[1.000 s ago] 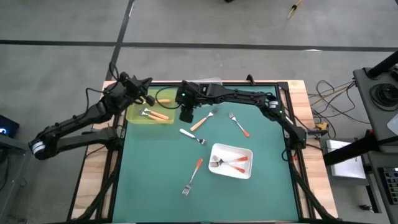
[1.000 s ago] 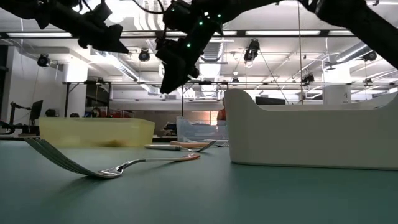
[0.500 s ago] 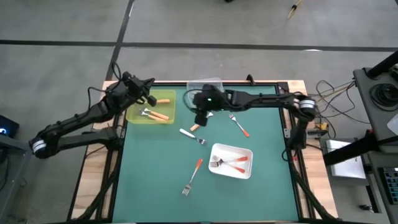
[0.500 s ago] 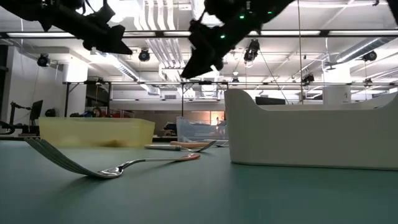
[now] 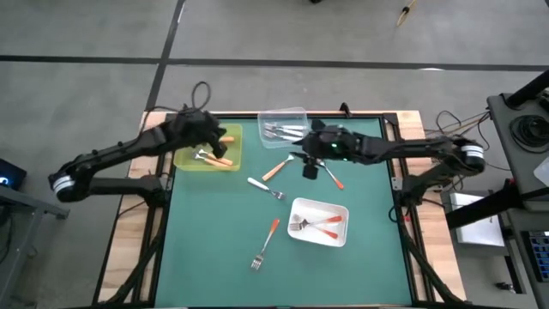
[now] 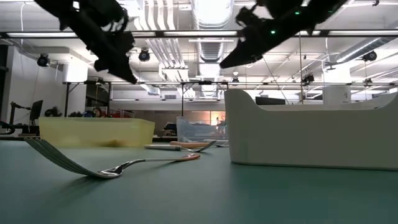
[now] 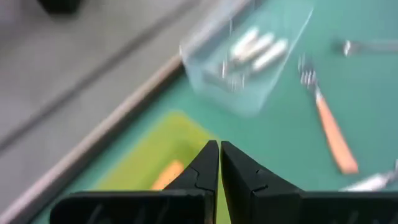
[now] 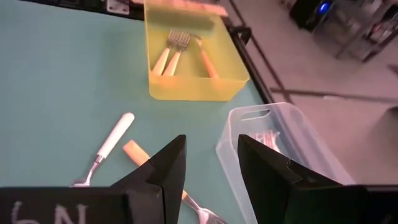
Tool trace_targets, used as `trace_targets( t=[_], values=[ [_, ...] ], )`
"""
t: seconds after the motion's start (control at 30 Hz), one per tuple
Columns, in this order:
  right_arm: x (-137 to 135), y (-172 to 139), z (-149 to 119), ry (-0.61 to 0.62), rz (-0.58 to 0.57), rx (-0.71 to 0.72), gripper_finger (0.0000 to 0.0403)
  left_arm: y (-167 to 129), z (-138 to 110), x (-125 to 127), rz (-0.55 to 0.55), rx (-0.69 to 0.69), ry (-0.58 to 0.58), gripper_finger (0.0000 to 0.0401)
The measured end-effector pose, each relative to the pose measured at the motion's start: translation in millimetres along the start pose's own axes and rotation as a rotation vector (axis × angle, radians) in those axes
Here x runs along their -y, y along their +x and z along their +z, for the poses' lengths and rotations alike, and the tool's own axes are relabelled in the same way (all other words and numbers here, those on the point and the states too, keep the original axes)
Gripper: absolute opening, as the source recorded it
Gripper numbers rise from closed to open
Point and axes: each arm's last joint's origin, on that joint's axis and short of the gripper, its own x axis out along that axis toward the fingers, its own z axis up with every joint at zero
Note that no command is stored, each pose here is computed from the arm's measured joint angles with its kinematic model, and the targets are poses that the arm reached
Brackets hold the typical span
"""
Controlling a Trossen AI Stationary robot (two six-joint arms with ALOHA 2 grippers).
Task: Sort silverware by color (type)
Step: Put the light orange into the yellow bin
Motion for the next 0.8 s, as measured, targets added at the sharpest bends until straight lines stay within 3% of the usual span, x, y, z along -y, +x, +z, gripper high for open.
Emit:
trace_targets(
  t=[0.2, 0.37, 0.5, 0.8],
  values=[
    [1, -30, -10, -0.045, -0.034, 0.093, 0.0137, 29, -6, 3, 0.031, -0.307, -0.005, 0.0],
    [5, -48, -7, -0.042, -0.057, 0.141, 0.0137, 53, -12, 1, 0.125, -0.549, 0.126, 0.0],
    [4, -51, -14, -0.067, -0.056, 0.134, 0.0137, 67, -19, 1, 0.132, -0.729, 0.233, 0.0],
    [5, -54, -17, -0.117, -0.066, 0.125, 0.0137, 86, -30, 0, 0.072, -0.84, 0.487, 0.0]
  ],
)
